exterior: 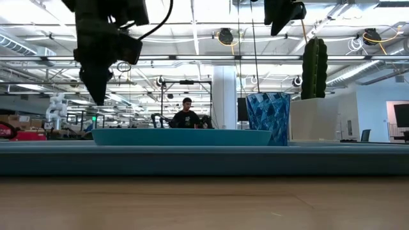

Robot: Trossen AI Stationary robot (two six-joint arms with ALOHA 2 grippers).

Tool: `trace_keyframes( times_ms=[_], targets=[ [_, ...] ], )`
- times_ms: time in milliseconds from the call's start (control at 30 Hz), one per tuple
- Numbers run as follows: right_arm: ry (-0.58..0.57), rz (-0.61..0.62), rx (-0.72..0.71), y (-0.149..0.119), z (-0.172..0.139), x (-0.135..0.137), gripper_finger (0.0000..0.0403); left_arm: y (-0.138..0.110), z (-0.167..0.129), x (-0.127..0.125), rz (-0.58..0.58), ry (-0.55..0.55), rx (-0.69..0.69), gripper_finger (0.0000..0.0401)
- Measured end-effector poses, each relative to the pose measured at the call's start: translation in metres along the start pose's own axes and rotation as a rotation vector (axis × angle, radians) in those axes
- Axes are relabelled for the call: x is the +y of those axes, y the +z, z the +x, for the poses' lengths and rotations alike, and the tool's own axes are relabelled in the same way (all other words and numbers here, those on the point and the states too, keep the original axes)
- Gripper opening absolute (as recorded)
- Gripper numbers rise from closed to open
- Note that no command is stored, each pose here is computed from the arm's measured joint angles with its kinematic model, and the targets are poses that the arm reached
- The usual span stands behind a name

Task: Pick and place plate/cup/fork/spoon on tray
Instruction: Adjust the light blue plate

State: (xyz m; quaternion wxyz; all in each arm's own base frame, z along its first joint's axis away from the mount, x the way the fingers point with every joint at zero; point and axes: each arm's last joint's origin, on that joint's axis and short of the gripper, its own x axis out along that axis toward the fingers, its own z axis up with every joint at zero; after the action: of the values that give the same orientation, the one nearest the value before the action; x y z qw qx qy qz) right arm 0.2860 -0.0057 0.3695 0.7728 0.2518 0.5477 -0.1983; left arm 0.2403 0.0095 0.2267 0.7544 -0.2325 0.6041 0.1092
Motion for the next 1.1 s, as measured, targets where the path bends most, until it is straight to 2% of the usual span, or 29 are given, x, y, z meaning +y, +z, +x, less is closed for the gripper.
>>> trace_keyframes(
  times_ms=[133,300,600,967,1100],
  targets=[
    [0.0,-0.001,0.001,0.0,0.0,0.0,0.0167,-0.007,0.012,-0.001,0.032,0.074,-0.028,0.0184],
    [0.002,-0.01,0.002,-0.001,-0.001,-0.001,0.0167,-0.012,0.019,-0.004,0.144,0.136,-0.055,0.0184],
    [0.017,-0.016,-0.017,-0.005,-0.01,-0.004,0.0167,-0.025,0.034,-0.013,0.378,0.104,-0.048,0.0184],
    [0.049,-0.018,-0.063,-0.004,-0.015,-0.003,0.0167,-0.027,0.055,-0.023,0.404,0.028,-0.038,0.0184],
    [0.08,-0.001,-0.081,-0.002,-0.016,-0.001,0.0167,-0.028,0.074,-0.027,0.426,0.04,0.042,0.0184]
  ],
)
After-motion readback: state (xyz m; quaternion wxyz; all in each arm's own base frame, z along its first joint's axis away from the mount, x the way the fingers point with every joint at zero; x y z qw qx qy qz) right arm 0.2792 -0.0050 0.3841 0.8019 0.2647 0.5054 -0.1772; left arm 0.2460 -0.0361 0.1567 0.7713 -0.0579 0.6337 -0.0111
